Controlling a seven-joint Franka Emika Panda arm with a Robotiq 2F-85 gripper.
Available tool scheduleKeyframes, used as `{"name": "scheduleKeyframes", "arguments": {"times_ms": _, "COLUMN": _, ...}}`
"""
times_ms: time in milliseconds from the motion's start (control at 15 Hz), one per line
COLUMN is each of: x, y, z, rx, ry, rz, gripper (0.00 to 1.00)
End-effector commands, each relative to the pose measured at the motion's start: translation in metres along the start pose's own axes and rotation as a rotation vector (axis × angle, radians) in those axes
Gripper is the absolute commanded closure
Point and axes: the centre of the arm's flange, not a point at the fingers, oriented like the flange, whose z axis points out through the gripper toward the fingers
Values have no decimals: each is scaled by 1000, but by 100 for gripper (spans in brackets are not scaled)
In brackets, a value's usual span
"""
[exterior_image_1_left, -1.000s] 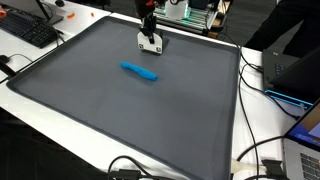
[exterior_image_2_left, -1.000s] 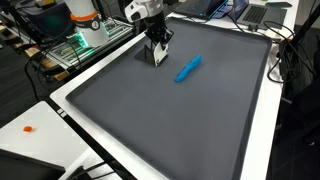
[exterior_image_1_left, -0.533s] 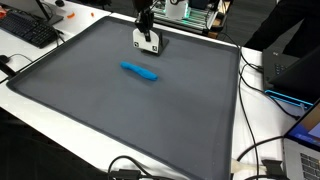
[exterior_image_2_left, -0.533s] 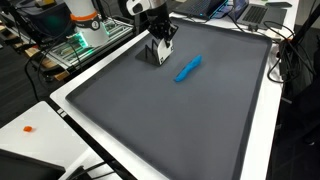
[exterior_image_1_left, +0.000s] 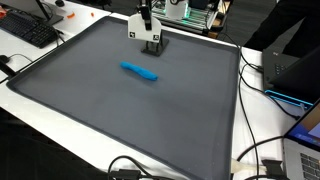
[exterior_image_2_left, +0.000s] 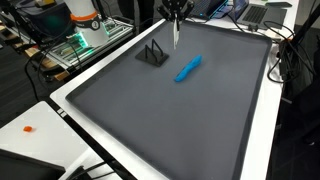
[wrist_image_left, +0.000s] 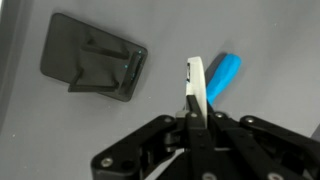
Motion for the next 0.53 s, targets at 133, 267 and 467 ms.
{"name": "scheduleKeyframes", "arguments": {"times_ms": 133, "x": -8, "y": -50, "z": -19, "rx": -125, "ry": -41, "rz": -277, "gripper": 99}}
{"name": "scheduleKeyframes", "arguments": {"times_ms": 267, "x": -9, "y": -64, "z": -17, "rx": -158, "ry": -51, "rz": -375, "gripper": 99}}
{"name": "scheduleKeyframes", "arguments": {"times_ms": 467, "x": -8, "y": -84, "z": -5, "rx": -202, "ry": -61, "rz": -526, "gripper": 99}}
